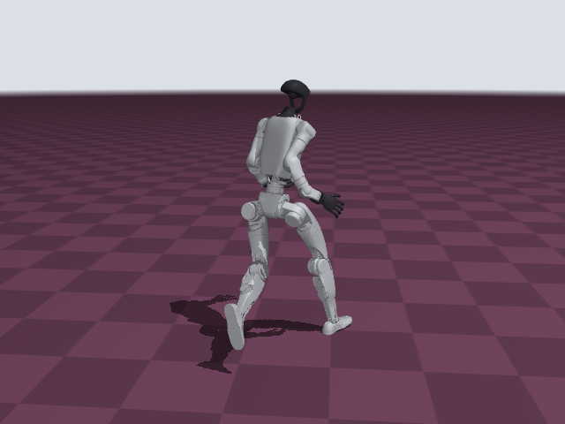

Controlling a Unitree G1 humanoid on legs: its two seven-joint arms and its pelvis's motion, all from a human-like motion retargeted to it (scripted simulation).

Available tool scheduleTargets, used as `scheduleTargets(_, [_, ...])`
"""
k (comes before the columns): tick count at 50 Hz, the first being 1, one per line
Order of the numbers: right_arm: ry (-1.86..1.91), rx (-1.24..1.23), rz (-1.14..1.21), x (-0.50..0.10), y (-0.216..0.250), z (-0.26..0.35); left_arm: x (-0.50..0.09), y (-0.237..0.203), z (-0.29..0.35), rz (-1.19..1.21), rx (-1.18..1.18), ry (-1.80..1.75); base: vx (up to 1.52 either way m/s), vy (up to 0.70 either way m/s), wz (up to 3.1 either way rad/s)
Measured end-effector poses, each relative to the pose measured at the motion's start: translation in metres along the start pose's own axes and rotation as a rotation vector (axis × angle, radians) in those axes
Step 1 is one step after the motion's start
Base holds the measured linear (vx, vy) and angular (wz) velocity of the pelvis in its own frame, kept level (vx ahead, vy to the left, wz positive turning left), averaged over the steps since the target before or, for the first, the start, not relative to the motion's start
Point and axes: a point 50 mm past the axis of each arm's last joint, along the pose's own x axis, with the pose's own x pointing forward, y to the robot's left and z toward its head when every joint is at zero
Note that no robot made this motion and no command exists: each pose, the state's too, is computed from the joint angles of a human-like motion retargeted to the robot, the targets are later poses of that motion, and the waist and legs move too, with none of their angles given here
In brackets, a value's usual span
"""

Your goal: Walk run

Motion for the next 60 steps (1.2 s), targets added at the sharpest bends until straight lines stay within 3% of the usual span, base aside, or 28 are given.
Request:
scheduleTargets(3, [-0.183,0.109,0.203,0.051,0.051,0.044,-0.026,0.015,0.005,0.084,0.050,0.012,2.53,-0.67,-0.42])
scheduleTargets(6, [-0.432,0.281,0.271,0.099,0.072,0.116,-0.032,0.011,-0.015,0.120,-0.014,0.045,2.20,-0.23,-0.49])
scheduleTargets(10, [-0.701,0.338,0.306,0.106,0.081,0.182,-0.046,0.013,-0.024,0.098,0.075,0.183,2.50,0.20,-0.89])
scheduleTargets(12, [-0.737,0.282,0.284,0.100,0.071,0.187,-0.046,0.014,-0.025,0.066,0.151,0.248,2.40,0.18,-0.43])
scheduleTargets(16, [-0.517,0.063,0.215,0.088,0.048,0.135,-0.021,0.009,-0.020,0.003,0.246,0.242,2.72,0.25,1.98])
scheduleTargets(20, [-0.164,-0.029,0.207,0.065,0.062,0.050,0.038,-0.010,0.003,-0.086,0.276,0.075,2.97,-0.38,1.82])
scheduleTargets(25, [0.564,0.024,0.318,-0.071,0.044,-0.092,0.114,-0.044,0.043,-0.337,0.255,-0.112,3.06,-0.10,3.01])
scheduleTargets(28, [0.846,0.201,0.197,-0.166,0.026,-0.117,0.132,-0.076,0.023,-0.453,0.160,-0.089,2.94,-0.89,4.09])
scheduleTargets(31, [0.838,0.253,-0.012,-0.200,0.006,-0.111,0.116,-0.065,0.008,-0.397,0.043,-0.053,2.30,-0.52,1.71])
scheduleTargets(35, [0.529,0.187,-0.252,-0.156,-0.030,-0.084,0.072,-0.034,-0.006,-0.263,-0.073,-0.008,2.88,-1.04,0.54])
scheduleTargets(38, [0.178,0.170,-0.141,-0.051,-0.022,-0.039,0.042,-0.017,-0.005,-0.160,-0.042,-0.016,2.88,-1.15,-0.55])
scheduleTargets(41, [-0.198,0.201,0.098,0.046,0.015,0.044,0.007,0.003,0.005,-0.015,0.042,-0.052,2.55,-0.82,-1.39])
scheduleTargets(44, [-0.529,0.277,0.170,0.090,0.040,0.131,-0.034,0.011,-0.007,0.081,0.075,0.062,3.55,-0.76,-1.04])
scheduleTargets(47, [-0.751,0.345,0.216,0.094,0.057,0.182,-0.052,0.015,-0.010,0.071,0.117,0.187,2.87,-0.29,-1.43])
scheduleTargets(52, [-0.668,0.139,0.365,0.081,0.062,0.167,-0.051,0.017,-0.012,0.024,0.170,0.278,2.99,-0.31,0.40])
scheduleTargets(55, [-0.488,-0.044,0.342,0.076,0.059,0.129,-0.018,0.010,-0.007,-0.029,0.195,0.208,3.09,-0.37,0.98])
scheduleTargets(57, [-0.361,-0.073,0.295,0.072,0.066,0.097,0.016,-0.002,0.002,-0.103,0.206,0.134,3.08,-0.60,1.99])
scheduleTargets(60, [-0.098,-0.065,0.404,0.045,0.092,0.033,0.054,-0.022,0.026,-0.200,0.236,-0.005,3.52,-1.13,0.76])
